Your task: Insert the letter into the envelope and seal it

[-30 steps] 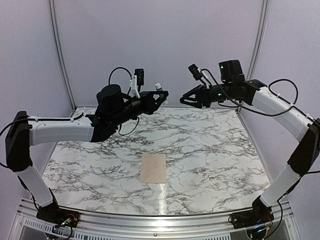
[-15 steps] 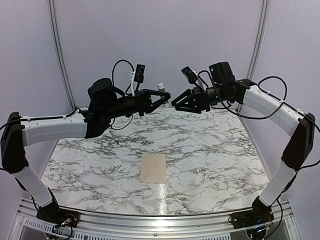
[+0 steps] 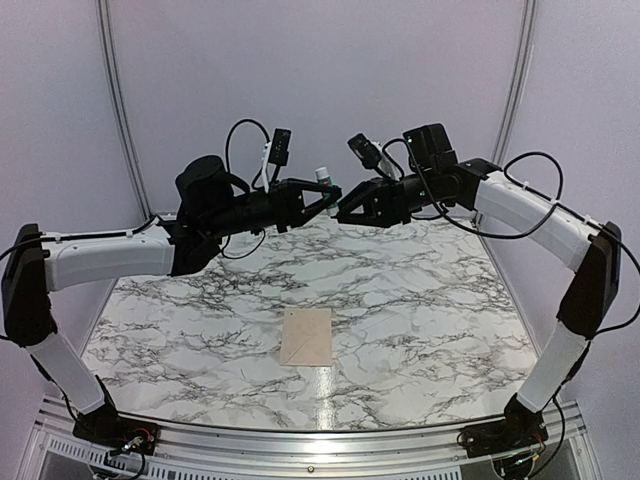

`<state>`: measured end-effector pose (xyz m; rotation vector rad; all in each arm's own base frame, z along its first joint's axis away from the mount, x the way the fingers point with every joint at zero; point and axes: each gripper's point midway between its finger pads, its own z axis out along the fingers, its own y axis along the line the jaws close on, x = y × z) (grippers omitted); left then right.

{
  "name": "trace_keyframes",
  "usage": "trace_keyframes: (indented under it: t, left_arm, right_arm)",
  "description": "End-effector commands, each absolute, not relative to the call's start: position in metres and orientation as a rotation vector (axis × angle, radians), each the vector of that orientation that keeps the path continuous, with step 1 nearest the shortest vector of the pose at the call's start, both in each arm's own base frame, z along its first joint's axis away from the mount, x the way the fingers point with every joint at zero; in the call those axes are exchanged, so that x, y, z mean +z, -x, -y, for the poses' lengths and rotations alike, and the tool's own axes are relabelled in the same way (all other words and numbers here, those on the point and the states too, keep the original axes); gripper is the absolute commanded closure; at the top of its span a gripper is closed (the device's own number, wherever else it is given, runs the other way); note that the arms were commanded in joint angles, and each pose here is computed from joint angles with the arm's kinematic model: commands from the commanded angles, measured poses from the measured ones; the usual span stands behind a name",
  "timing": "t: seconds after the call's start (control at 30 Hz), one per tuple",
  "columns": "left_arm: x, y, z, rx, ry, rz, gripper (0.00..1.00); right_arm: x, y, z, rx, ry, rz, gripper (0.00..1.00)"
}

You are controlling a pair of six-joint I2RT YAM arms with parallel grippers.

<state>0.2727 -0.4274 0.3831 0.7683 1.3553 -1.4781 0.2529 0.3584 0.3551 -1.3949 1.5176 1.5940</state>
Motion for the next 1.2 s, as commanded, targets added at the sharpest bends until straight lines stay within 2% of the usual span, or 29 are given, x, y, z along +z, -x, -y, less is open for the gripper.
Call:
trace_keyframes:
  t: [0.0,0.13,0.33,0.43,0.53,0.63,0.73,0.8,0.97,1.03,1.17]
  left_arm:
    - [0.399,-0.270,0.429,-1.495,-0.776,-1.291,1.00]
    - [0.397,-0.271,0.430,-1.495,-0.774,-1.296,1.00]
    - [0.395,-0.279,0.428,-1.461,-0.736,-1.305,1.00]
    - [0.389,-0.295,0.425,-1.403,-0.641,-1.342,1.00]
    - [0.379,-0.317,0.418,-1.315,-0.490,-1.400,1.00]
    - [0.367,-0.333,0.415,-1.274,-0.381,-1.451,1.00]
    - [0.362,-0.341,0.413,-1.258,-0.328,-1.472,1.00]
    - [0.360,-0.342,0.413,-1.258,-0.326,-1.476,1.00]
    - [0.359,-0.340,0.406,-1.231,-0.356,-1.488,1.00]
    - [0.359,-0.337,0.404,-1.223,-0.397,-1.495,1.00]
    - [0.352,-0.321,0.409,-1.250,-0.567,-1.505,0.99]
  right_arm:
    - [0.368,-0.251,-0.362,1.626,1.406,-1.465,0.75]
    - [0.368,-0.252,-0.363,1.635,1.398,-1.472,0.83]
    - [0.364,-0.265,-0.367,1.571,1.349,-1.537,1.00]
    - [0.360,-0.286,-0.366,1.374,1.276,-1.620,1.00]
    - [0.353,-0.320,-0.357,1.002,1.133,-1.744,1.00]
    - [0.353,-0.335,-0.350,0.718,1.043,-1.783,0.97]
    - [0.350,-0.324,-0.359,0.640,1.062,-1.788,0.92]
    - [0.350,-0.318,-0.361,0.658,1.072,-1.787,0.86]
    - [0.365,-0.316,-0.342,0.676,1.076,-1.764,0.58]
    - [0.372,-0.314,-0.330,0.748,1.094,-1.748,0.52]
    - [0.380,-0.307,-0.312,0.864,1.188,-1.698,0.51]
